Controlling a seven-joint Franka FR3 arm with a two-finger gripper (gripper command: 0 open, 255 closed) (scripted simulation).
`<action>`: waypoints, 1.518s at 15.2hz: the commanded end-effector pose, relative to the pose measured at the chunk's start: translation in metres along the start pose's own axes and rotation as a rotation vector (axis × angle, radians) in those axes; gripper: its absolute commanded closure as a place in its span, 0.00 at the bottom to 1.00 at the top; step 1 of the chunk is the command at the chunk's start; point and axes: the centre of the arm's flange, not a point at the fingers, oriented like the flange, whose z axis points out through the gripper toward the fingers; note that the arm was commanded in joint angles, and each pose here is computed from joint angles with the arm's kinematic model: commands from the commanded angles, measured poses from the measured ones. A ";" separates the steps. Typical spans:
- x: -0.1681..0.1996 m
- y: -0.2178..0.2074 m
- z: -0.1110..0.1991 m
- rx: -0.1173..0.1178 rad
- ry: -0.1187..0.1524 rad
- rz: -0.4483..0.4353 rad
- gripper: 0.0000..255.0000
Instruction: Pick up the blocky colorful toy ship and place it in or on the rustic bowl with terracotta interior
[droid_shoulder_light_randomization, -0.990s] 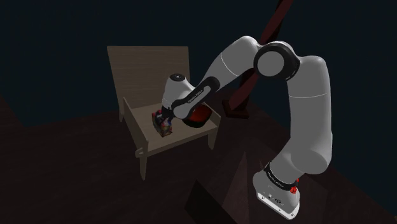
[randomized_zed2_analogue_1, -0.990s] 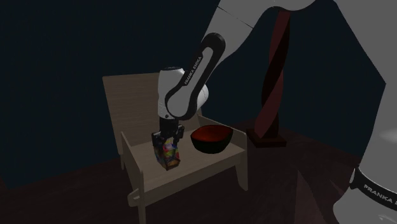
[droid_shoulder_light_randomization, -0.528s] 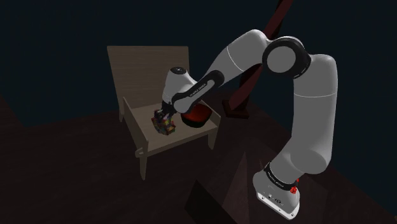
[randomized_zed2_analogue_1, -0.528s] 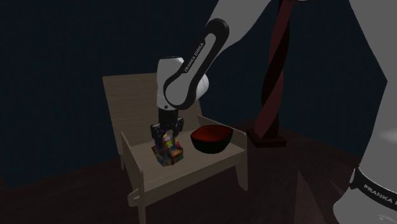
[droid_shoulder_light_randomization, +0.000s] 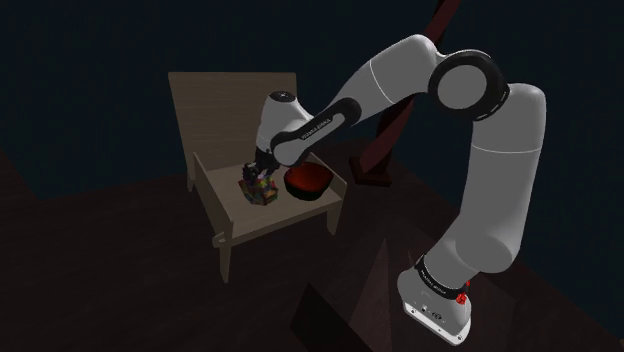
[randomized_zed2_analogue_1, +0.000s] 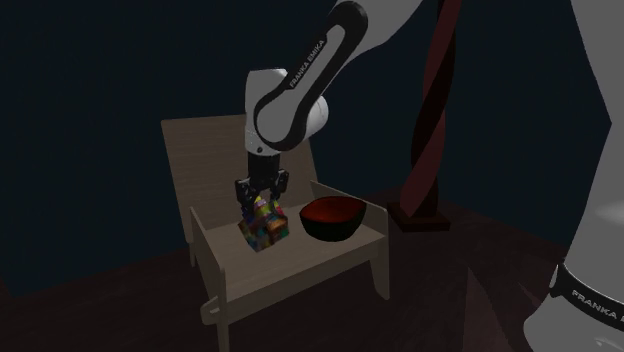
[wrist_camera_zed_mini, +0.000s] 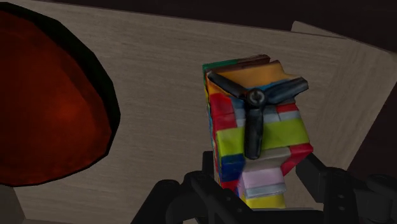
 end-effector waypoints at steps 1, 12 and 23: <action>0.003 0.000 -0.011 0.000 0.001 0.000 1.00; 0.011 -0.001 -0.069 0.000 0.001 0.000 1.00; 0.008 0.036 -0.113 0.000 0.001 0.000 1.00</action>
